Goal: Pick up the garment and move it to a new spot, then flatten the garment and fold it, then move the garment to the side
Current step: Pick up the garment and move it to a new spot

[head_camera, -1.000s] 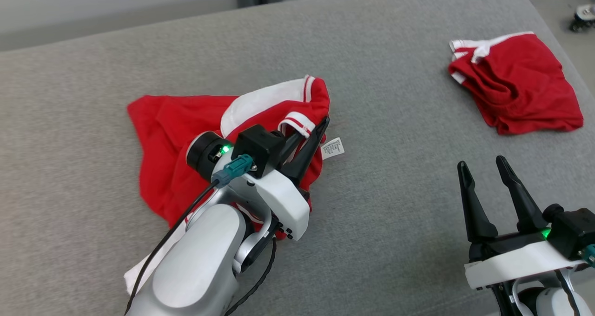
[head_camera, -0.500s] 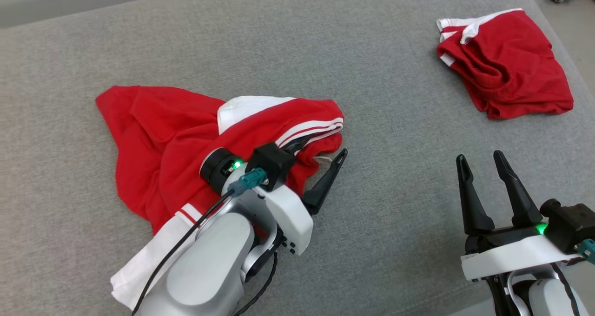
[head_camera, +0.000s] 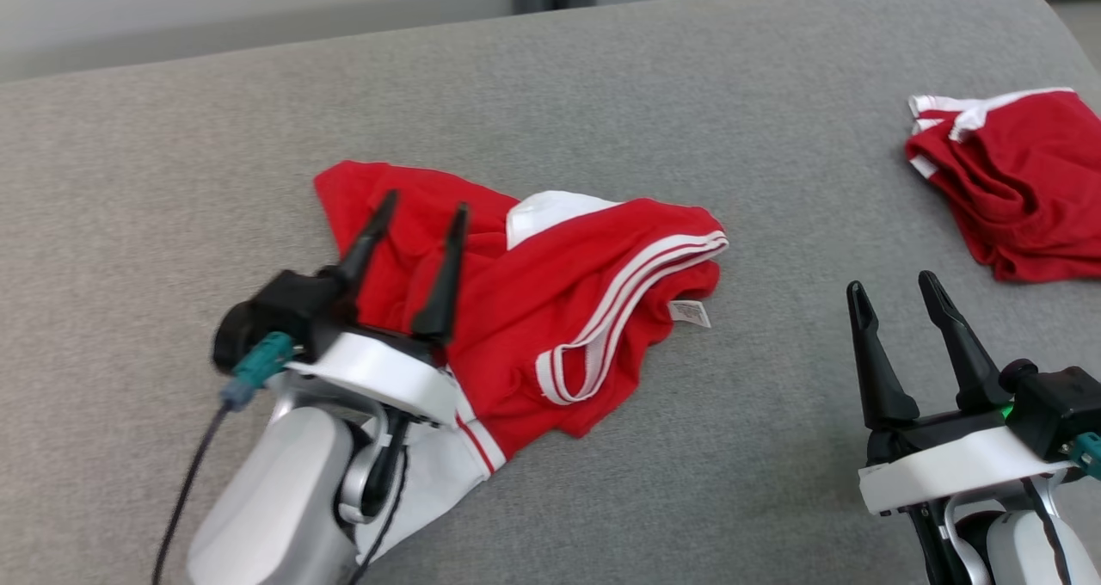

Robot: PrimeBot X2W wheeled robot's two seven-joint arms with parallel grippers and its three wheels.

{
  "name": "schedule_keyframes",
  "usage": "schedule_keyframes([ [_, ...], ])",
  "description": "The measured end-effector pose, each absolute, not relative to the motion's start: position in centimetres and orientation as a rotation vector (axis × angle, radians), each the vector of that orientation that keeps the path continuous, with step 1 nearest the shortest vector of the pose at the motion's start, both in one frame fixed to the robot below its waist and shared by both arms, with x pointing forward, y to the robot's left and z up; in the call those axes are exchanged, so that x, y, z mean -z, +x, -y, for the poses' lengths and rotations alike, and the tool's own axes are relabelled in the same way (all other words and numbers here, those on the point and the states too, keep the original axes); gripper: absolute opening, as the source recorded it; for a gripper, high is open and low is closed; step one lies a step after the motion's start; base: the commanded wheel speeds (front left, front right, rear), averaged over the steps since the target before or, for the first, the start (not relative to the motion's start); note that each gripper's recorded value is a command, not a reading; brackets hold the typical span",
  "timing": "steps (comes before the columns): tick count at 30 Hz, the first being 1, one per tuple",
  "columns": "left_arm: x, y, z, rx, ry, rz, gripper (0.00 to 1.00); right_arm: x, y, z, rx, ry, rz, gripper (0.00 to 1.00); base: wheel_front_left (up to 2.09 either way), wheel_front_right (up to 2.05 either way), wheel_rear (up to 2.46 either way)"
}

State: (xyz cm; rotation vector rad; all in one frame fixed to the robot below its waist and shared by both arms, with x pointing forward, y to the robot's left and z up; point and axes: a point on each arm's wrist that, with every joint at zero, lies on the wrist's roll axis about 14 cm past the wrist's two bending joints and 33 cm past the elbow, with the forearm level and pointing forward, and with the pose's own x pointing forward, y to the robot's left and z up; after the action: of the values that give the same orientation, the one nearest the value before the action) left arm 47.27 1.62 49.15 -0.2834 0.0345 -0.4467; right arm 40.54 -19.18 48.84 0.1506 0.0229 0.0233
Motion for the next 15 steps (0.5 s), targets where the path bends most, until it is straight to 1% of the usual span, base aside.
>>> schedule_keyframes([
  [3,-49.7,47.7,-6.1,0.305,-0.284,0.0,1.0,-49.2,40.9,18.4,-0.05,0.147,-0.017,1.0,0.0,0.0,0.0],
  [7,-49.7,47.2,-12.0,0.145,-0.261,0.016,1.0,-49.7,41.2,17.2,-0.089,0.142,-0.011,1.0,0.0,0.0,0.0],
  [12,-49.9,45.4,-16.9,0.034,-0.235,0.029,1.0,-50.3,41.0,16.5,-0.115,0.136,-0.005,1.0,0.0,0.0,0.0],
  [15,-49.9,43.9,-18.2,0.022,-0.239,0.031,1.0,-50.4,40.6,16.3,-0.122,0.134,-0.008,1.0,0.0,0.0,0.0],
])
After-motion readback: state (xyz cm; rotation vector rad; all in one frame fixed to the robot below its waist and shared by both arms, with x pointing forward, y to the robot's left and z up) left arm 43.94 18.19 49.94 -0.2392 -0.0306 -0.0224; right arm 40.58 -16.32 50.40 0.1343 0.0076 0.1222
